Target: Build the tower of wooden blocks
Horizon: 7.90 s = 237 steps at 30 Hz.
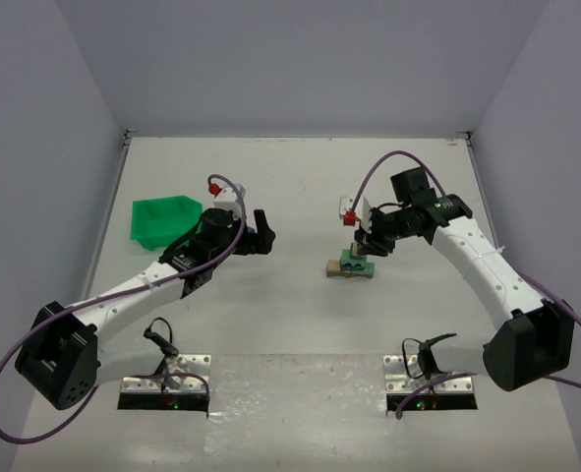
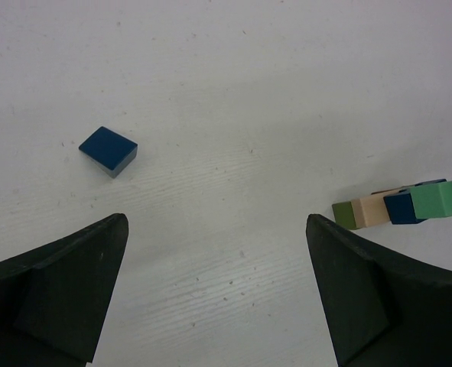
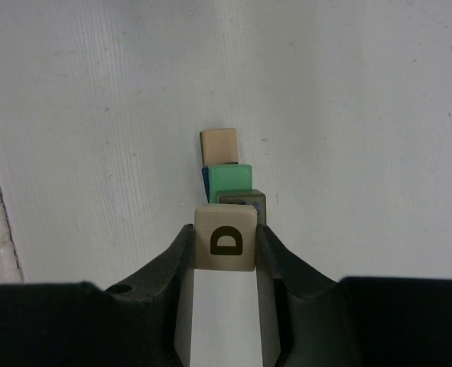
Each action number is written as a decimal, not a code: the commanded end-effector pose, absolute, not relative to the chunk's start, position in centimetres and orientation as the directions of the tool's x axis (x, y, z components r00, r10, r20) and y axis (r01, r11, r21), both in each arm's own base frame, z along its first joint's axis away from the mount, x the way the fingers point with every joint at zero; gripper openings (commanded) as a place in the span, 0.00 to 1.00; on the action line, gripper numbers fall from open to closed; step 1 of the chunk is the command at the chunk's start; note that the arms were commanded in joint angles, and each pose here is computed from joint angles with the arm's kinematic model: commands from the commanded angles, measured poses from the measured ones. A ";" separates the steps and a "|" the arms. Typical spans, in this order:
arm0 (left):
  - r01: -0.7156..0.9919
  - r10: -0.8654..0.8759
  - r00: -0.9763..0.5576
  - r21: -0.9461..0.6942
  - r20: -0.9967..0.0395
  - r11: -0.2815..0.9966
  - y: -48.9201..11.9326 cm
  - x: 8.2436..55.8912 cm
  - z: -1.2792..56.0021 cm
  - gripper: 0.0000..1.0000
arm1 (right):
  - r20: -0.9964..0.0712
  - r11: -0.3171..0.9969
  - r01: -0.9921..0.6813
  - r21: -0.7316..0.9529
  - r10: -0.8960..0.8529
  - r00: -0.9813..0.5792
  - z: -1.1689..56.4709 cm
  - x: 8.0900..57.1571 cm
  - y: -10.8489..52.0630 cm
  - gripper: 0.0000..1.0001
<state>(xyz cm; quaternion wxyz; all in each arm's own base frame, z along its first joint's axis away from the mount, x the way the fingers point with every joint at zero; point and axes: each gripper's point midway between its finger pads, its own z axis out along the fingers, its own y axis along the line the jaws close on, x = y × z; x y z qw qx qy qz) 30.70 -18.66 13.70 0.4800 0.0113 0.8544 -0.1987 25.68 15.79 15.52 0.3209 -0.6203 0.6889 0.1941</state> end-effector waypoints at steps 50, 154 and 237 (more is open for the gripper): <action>0.299 -0.148 -0.468 -0.314 -0.871 0.901 -20.2 31.9 16.2 1.00 | -0.737 0.106 -0.981 -0.163 -0.674 0.049 15.3 27.6 16.0 0.20; 0.348 -0.117 -0.469 -0.305 -0.875 0.886 -20.7 31.5 16.1 1.00 | -0.684 0.177 -0.945 -0.276 -0.727 0.063 14.4 30.1 14.6 0.99; 0.470 0.420 -0.609 0.119 -0.673 0.874 -15.8 38.8 4.2 0.17 | -0.797 0.921 0.210 0.328 0.389 -0.461 17.6 35.0 -0.2 0.99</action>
